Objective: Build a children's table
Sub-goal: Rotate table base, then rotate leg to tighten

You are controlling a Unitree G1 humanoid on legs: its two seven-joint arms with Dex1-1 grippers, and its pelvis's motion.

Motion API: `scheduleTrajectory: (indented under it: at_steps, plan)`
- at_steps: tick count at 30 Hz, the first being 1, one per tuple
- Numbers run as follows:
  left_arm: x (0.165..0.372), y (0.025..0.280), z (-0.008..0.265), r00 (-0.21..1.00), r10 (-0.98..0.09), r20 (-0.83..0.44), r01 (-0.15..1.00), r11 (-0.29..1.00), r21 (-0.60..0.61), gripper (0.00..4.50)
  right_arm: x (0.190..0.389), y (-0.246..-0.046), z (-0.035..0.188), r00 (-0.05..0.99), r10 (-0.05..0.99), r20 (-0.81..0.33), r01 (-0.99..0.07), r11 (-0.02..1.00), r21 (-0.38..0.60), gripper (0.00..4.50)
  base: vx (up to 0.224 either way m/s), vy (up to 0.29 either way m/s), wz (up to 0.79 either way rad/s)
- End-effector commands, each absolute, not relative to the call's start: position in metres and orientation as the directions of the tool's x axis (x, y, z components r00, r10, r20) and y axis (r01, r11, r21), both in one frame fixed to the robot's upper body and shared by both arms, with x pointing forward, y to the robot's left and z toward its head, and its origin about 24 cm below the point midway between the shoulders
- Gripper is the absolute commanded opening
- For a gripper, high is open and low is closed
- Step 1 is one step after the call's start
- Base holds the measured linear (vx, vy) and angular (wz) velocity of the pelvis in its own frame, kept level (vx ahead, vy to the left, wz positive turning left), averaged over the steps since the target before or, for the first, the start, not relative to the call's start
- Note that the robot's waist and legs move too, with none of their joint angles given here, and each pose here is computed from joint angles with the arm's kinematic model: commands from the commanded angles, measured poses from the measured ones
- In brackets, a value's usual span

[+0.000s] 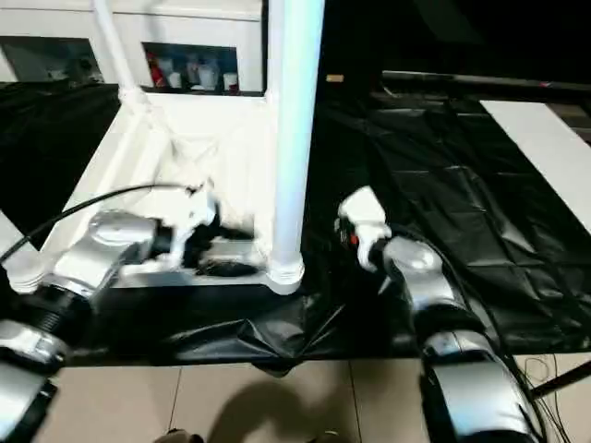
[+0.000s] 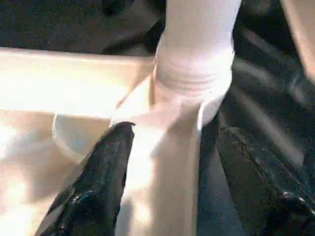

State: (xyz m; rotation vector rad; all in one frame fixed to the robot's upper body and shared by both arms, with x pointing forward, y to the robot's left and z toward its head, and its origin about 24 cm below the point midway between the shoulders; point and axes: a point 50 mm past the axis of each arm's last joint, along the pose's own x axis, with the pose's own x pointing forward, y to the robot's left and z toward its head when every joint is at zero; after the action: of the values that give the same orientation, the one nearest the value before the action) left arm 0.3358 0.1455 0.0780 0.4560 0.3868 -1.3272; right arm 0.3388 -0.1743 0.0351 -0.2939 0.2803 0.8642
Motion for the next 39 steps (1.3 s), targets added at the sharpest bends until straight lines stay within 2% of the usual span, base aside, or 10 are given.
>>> scheduleTrajectory:
  at_steps: [1,3,4,12,14,16,30,33,35,39]
  plan:
    - [0.337,0.144,0.081,0.160,-0.821,-0.548,0.987,0.123,0.104,2.77,0.331,-0.173,0.043,0.509,0.777,-0.370,-0.857,0.499,-0.132,3.79,0.000,0.000,0.00]
    - [0.338,0.144,0.081,0.152,-0.816,-0.558,0.988,0.113,0.104,2.73,0.327,-0.174,0.044,0.466,0.798,-0.381,-0.882,0.455,-0.126,3.79,0.000,0.000,0.00]
    - [0.339,0.146,0.080,0.158,-0.803,-0.575,0.987,0.111,0.117,2.40,0.325,-0.174,0.046,0.451,0.806,-0.383,-0.890,0.439,-0.124,3.79,0.000,0.000,0.00]
    - [0.341,0.152,0.074,0.139,-0.768,-0.625,0.990,0.093,0.106,1.90,0.314,-0.174,0.049,0.366,0.840,-0.400,-0.929,0.357,-0.100,3.79,0.000,0.000,0.00]
    - [0.341,0.152,0.074,0.135,-0.769,-0.625,0.991,0.089,0.105,1.89,0.314,-0.174,0.050,0.364,0.842,-0.399,-0.929,0.356,-0.098,3.79,0.000,0.000,0.00]
    - [0.339,0.154,0.072,0.098,-0.771,-0.629,0.995,0.064,0.077,1.54,0.311,-0.176,0.051,0.366,0.837,-0.408,-0.928,0.359,-0.096,3.79,0.000,0.000,0.00]
    - [0.338,0.170,0.065,0.088,-0.723,-0.686,0.996,0.081,0.042,0.36,0.310,-0.181,0.055,0.388,0.822,-0.416,-0.918,0.384,-0.098,3.79,0.000,0.000,0.00]
    - [0.339,0.172,0.066,0.110,-0.736,-0.668,0.993,0.103,0.050,0.12,0.313,-0.180,0.056,0.405,0.819,-0.407,-0.911,0.399,-0.105,3.79,0.000,0.000,0.00]
    - [0.340,0.170,0.071,0.156,-0.814,-0.559,0.985,0.167,0.030,0.02,0.317,-0.177,0.058,0.453,0.818,-0.356,-0.888,0.447,-0.102,3.79,0.000,0.000,0.00]
    - [0.330,0.165,0.061,0.144,-0.856,-0.496,0.982,0.184,-0.033,0.02,0.312,-0.175,0.056,0.442,0.834,-0.331,-0.893,0.444,-0.074,3.79,0.000,0.000,0.00]
